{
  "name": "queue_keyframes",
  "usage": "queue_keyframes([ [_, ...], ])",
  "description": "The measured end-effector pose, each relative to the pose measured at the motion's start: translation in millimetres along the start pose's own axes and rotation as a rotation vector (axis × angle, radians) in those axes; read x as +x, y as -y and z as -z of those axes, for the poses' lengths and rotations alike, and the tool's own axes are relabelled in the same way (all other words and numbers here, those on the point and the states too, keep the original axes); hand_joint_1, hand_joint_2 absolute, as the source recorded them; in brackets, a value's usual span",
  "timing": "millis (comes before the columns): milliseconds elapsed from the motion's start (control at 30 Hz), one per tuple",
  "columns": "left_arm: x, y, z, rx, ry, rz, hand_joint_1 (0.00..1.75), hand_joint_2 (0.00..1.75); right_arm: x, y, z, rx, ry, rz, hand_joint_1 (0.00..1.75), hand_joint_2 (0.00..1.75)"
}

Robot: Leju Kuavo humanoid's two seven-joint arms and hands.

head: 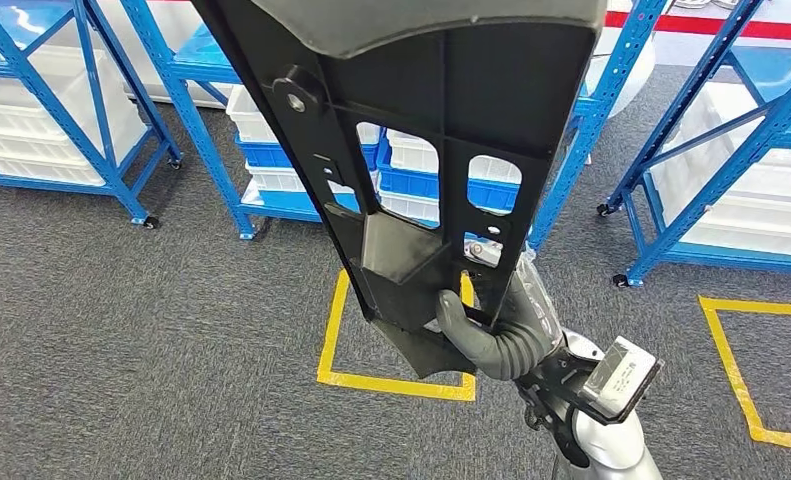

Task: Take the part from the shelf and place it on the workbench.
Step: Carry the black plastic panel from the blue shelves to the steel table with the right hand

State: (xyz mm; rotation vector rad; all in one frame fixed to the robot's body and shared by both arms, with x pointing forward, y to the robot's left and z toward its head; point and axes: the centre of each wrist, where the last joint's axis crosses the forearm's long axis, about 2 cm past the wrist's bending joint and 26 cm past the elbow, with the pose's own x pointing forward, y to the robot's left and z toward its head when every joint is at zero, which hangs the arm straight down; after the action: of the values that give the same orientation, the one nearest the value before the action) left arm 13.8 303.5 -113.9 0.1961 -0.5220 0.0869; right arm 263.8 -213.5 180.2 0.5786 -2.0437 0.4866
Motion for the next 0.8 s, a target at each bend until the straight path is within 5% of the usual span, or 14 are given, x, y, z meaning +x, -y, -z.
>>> queue_keyframes([
  [800,0.5,3.2,-0.3,0.004,0.003,0.003,0.0,1.75,-0.2,-5.0,-1.2,0.025,-0.017,0.006,1.75,1.75],
])
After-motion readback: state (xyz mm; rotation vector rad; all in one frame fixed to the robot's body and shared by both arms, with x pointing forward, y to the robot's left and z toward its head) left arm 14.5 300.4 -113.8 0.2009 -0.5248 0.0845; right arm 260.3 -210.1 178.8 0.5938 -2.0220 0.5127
